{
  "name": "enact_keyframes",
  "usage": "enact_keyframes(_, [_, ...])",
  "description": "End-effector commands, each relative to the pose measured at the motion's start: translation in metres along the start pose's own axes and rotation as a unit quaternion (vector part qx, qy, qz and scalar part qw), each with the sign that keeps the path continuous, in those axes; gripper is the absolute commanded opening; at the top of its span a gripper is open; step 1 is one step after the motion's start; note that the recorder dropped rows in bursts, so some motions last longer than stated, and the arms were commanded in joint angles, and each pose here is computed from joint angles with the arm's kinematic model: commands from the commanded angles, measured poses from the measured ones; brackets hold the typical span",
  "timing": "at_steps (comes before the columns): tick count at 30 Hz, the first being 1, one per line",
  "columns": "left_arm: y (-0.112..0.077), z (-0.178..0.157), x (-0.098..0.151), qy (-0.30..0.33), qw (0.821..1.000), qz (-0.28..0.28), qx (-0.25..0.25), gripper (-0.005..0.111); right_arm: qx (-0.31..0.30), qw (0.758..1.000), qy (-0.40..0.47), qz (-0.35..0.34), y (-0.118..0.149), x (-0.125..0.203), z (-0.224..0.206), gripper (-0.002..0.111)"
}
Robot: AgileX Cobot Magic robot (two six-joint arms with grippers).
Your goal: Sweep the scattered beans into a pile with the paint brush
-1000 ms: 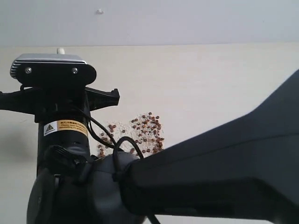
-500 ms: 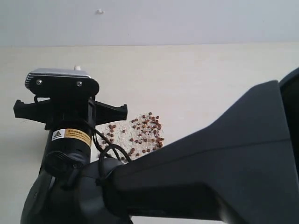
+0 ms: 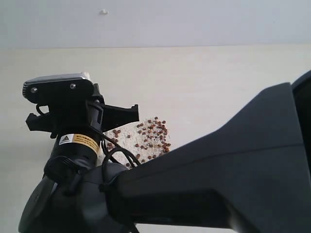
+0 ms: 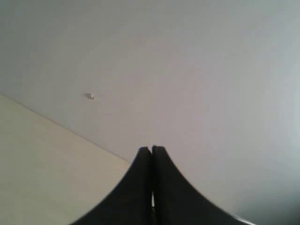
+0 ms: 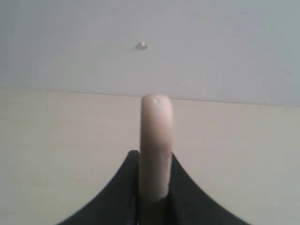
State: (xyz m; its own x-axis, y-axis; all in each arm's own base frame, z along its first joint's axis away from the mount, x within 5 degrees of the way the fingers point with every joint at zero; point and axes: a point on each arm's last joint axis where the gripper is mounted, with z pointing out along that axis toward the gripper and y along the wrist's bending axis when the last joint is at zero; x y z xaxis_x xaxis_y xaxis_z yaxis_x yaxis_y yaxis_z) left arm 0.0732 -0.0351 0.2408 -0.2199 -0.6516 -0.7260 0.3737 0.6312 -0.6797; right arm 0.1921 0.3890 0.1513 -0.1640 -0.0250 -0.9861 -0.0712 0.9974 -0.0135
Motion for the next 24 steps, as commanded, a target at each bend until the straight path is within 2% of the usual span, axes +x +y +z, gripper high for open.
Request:
enact_keyframes(1, [0.001,0.000,0.001,0.003,1.000,0.001,-0.001,0.000,0.021,1.000,0.016,-0.012,-0.005,0.001,0.003,0.000])
enact_keyframes(24, [0.001,0.000,0.002,0.004,1.000,0.001,-0.002,0.000,0.038,0.994,0.029,-0.096,-0.013,-0.009,0.009,0.000])
